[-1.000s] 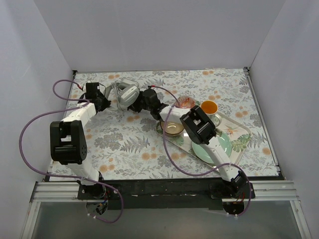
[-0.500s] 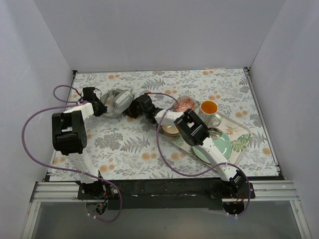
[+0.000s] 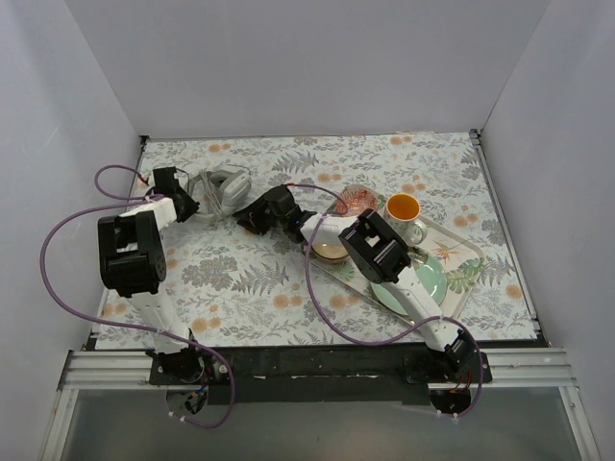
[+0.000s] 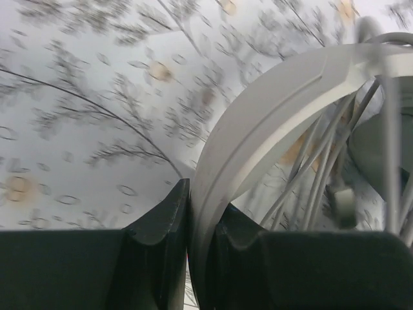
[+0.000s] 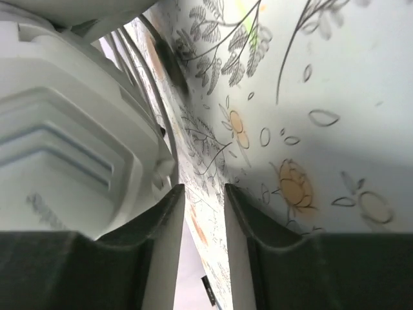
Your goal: Wrap the headphones
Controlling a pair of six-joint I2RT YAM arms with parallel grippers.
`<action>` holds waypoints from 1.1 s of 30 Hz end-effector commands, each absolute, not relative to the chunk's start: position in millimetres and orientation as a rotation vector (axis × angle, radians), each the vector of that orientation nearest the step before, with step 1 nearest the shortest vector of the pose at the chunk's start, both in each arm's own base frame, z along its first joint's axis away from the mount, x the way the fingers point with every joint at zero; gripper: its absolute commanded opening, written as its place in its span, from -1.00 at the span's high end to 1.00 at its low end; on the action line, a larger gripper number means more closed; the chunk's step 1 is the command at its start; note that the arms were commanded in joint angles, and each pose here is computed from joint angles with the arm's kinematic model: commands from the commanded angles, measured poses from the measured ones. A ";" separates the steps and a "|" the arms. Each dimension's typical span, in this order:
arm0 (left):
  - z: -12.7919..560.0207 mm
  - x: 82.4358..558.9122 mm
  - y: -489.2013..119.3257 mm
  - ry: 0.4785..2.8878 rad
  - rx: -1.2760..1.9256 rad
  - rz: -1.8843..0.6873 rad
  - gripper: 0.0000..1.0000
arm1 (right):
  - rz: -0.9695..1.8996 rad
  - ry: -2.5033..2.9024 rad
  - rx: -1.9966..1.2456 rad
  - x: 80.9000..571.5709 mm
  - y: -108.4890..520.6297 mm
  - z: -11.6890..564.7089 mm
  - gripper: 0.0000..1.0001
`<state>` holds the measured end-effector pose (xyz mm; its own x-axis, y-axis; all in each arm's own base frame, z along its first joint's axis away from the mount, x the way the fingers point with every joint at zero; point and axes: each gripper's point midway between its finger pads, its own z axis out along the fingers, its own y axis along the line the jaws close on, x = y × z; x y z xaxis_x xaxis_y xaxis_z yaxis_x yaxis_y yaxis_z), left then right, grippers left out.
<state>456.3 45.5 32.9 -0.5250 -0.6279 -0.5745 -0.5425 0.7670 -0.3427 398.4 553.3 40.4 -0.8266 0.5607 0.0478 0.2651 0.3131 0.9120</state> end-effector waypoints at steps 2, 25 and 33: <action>78.8 487.6 75.8 2.040 -0.901 -0.130 1.00 | 1.540 2.320 0.678 385.0 566.9 70.5 0.19; 47.8 486.8 84.3 2.123 -0.921 -0.044 0.01 | 1.358 1.870 0.220 357.6 510.6 217.5 0.27; 70.6 480.6 99.8 2.103 -0.927 0.069 -0.62 | 1.225 1.719 0.144 353.1 467.6 255.1 0.27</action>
